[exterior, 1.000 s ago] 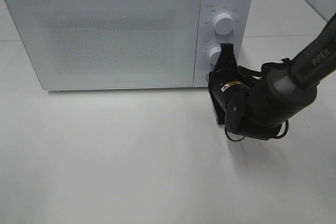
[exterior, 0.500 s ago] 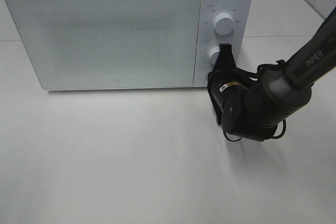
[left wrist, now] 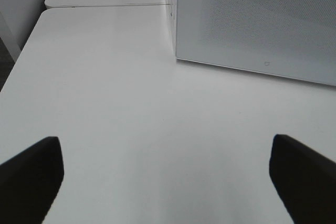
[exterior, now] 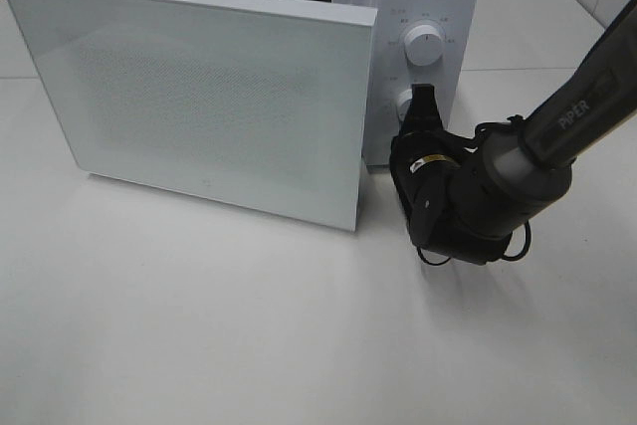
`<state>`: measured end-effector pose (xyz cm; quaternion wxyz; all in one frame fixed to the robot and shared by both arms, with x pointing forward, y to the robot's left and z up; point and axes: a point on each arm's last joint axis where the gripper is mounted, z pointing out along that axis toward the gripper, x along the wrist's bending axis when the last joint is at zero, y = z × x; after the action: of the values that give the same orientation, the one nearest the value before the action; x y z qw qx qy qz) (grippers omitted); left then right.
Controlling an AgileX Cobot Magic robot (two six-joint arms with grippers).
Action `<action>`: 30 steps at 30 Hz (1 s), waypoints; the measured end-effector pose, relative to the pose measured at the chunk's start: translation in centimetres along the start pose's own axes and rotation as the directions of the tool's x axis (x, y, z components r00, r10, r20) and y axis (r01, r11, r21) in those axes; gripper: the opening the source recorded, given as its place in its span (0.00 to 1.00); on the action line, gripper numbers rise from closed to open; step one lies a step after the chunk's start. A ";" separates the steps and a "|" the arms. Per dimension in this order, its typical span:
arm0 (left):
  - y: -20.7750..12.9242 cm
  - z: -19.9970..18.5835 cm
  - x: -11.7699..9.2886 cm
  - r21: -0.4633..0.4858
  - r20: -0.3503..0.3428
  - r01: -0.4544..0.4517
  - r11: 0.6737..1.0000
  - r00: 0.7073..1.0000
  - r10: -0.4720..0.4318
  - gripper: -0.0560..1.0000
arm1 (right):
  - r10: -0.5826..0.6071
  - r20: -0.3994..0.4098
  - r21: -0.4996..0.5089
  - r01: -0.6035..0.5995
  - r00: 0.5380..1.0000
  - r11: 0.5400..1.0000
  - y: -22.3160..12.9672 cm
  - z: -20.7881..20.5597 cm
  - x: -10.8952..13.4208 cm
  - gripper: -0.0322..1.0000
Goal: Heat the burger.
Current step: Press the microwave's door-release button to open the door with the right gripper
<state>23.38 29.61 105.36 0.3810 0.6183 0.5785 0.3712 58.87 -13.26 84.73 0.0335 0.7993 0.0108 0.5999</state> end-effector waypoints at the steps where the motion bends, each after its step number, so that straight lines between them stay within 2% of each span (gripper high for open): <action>1: 0.0 0.0 0.0 0.000 0.000 0.000 1.000 1.000 0.000 0.99 | -0.001 0.000 -0.002 0.001 1.000 1.000 0.0 0.0 0.0 0.04; 21: 0.0 0.0 0.0 0.000 0.000 0.000 1.000 1.000 0.000 0.99 | 0.003 0.014 0.003 -0.003 1.000 1.000 -0.2 0.0 0.0 0.04; 30: 0.0 0.0 0.0 0.000 0.000 0.000 1.000 1.000 0.000 0.99 | -0.014 0.053 0.057 0.011 0.998 0.998 0.2 -0.1 0.0 0.04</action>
<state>23.38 29.61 105.36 0.3810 0.6183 0.5785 0.3712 58.73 -13.43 84.79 0.0150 0.8156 0.0320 0.5775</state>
